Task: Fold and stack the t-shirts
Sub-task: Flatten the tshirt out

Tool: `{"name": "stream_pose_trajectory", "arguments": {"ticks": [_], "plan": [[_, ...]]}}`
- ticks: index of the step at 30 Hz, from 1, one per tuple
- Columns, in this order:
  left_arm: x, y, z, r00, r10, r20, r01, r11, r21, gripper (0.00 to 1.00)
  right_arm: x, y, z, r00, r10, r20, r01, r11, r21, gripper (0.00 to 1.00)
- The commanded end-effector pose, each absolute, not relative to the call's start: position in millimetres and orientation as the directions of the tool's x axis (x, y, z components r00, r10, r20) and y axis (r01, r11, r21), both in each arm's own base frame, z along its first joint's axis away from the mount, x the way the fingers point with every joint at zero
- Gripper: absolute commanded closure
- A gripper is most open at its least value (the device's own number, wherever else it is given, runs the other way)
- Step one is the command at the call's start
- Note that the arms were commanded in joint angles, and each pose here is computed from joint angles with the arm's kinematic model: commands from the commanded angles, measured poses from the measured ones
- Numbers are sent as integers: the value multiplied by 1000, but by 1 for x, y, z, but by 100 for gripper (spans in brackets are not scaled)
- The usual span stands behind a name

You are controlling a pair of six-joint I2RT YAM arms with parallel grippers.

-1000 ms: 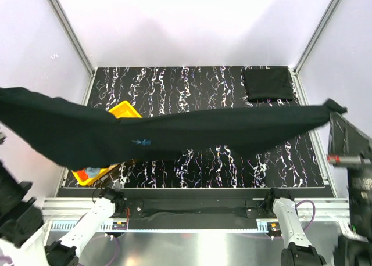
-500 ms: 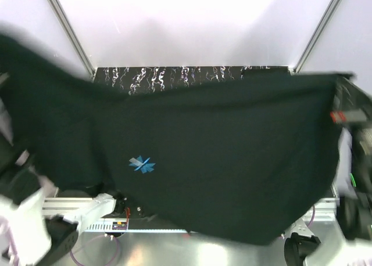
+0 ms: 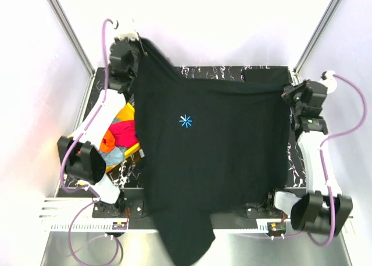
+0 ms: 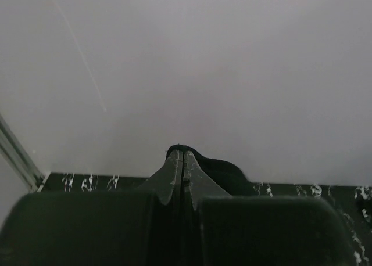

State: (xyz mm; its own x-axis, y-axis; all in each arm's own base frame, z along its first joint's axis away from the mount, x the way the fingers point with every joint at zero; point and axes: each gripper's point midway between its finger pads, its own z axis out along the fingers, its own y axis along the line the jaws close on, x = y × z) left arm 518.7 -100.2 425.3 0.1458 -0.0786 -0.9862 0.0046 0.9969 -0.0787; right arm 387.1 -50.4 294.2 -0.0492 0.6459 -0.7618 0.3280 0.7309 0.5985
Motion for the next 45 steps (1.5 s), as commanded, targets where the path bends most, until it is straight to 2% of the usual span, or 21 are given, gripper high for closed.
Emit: {"name": "stream_pose_trajectory", "arguments": {"ticks": [1,5,7,15,20,24,27,30,35,38,42,44,45], "plan": [[524,-102,461,318,-155,-935,55,988,-145,100,422,-68,312,134,607,-783,249,744,620,100],[557,-115,396,203,-126,-971,68,991,-115,100,456,-56,268,37,610,-792,198,772,604,100],[567,-120,376,167,-141,-976,81,988,-129,100,471,-59,237,-11,615,-789,232,769,596,100],[566,-139,332,45,-203,-978,153,969,-194,100,521,-76,179,-132,611,-780,269,780,565,100],[551,-133,301,-18,-217,-976,122,968,-217,100,544,-95,178,-149,632,-760,263,766,586,100],[537,-127,299,-14,-221,-975,115,969,-221,100,549,-110,183,-167,643,-748,239,762,602,100],[537,-129,295,-25,-229,-973,118,966,-230,100,539,-137,188,-138,663,-736,354,727,588,100],[546,-129,299,-3,-240,-971,108,965,-239,100,528,-146,196,-118,677,-727,374,708,599,100],[559,-124,317,30,-257,-966,68,965,-255,100,515,-136,217,-138,670,-730,343,723,599,100],[543,-113,352,112,-254,-961,54,967,-249,100,493,-143,248,-116,651,-750,410,719,561,100],[500,-97,444,249,-267,-931,68,964,-259,100,448,-143,338,-6,612,-791,429,716,551,100],[477,-91,490,315,-290,-904,87,957,-276,100,429,-135,397,68,590,-805,377,732,568,100],[450,-85,525,377,-311,-872,111,950,-291,100,406,-132,421,106,580,-807,388,723,571,100]]}}
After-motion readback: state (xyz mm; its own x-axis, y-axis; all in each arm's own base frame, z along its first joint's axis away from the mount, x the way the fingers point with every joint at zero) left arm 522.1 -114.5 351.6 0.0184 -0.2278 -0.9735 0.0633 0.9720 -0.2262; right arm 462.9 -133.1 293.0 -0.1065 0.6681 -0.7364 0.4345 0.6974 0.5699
